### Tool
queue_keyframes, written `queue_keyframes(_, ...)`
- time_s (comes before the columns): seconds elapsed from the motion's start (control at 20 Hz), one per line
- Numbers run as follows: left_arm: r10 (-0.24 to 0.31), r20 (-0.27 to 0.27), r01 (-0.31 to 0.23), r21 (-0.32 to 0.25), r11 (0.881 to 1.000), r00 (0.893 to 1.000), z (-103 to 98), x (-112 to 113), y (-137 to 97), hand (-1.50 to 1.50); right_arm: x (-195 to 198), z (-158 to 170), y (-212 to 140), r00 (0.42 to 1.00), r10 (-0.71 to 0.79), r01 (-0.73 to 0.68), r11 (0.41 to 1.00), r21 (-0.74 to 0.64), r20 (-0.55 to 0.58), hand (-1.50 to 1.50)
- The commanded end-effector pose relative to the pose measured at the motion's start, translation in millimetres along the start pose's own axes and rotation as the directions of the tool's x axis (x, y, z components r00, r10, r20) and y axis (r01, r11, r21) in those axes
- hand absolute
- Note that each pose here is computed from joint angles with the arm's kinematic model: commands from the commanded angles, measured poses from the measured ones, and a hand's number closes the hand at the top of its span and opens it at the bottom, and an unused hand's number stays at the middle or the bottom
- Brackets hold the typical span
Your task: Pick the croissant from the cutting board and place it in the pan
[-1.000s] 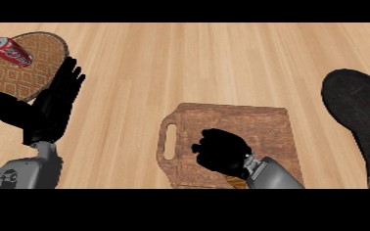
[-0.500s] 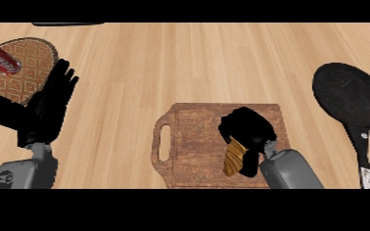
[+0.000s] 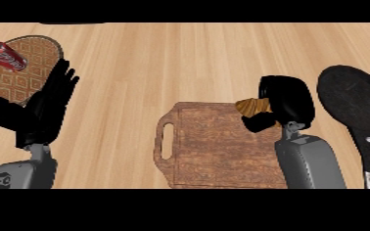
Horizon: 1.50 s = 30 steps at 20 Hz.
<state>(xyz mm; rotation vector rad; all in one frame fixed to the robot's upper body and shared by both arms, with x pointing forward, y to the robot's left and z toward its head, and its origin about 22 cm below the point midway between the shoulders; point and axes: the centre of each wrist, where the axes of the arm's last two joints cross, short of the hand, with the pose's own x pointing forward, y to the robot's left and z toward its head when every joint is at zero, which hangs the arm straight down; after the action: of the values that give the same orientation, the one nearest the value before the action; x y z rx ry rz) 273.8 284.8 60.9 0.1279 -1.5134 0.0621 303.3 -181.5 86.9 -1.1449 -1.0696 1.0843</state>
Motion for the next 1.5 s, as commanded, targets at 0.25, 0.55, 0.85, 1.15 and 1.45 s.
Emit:
queue_keyframes(0.25, 0.012, 0.004, -0.012, -0.032, 0.999, 1.0, 3.3, -14.2, -6.6, 0.0, 37.6, 39.3, -91.2, 0.987, -0.016, -0.038, 0.942, -0.334, -0.157, 1.5)
queue_keyframes(0.55, 0.015, 0.015, -0.014, -0.031, 0.999, 1.0, -6.4, 0.9, -21.9, 0.0, -14.1, 12.4, -124.2, 0.971, -0.092, -0.001, 0.921, -0.389, -0.22, 1.5)
queue_keyframes(0.85, -0.001, 0.016, 0.001, -0.017, 1.0, 1.0, 6.2, -7.6, -17.2, 0.0, -81.3, 10.3, -123.4, 0.939, -0.171, 0.01, 0.882, -0.471, -0.3, 1.5)
queue_keyframes(1.15, 0.008, 0.013, -0.008, -0.02, 1.0, 1.0, -1.6, 7.6, 6.5, 0.0, -146.5, -11.1, -120.4, 0.914, -0.25, 0.057, 0.859, -0.509, -0.32, 1.5)
queue_keyframes(1.45, 0.018, 0.002, -0.018, -0.038, 0.999, 1.0, 0.0, 7.7, -12.9, 0.0, -238.2, -26.1, -100.8, 0.899, -0.297, 0.089, 0.843, -0.531, -0.322, 1.5)
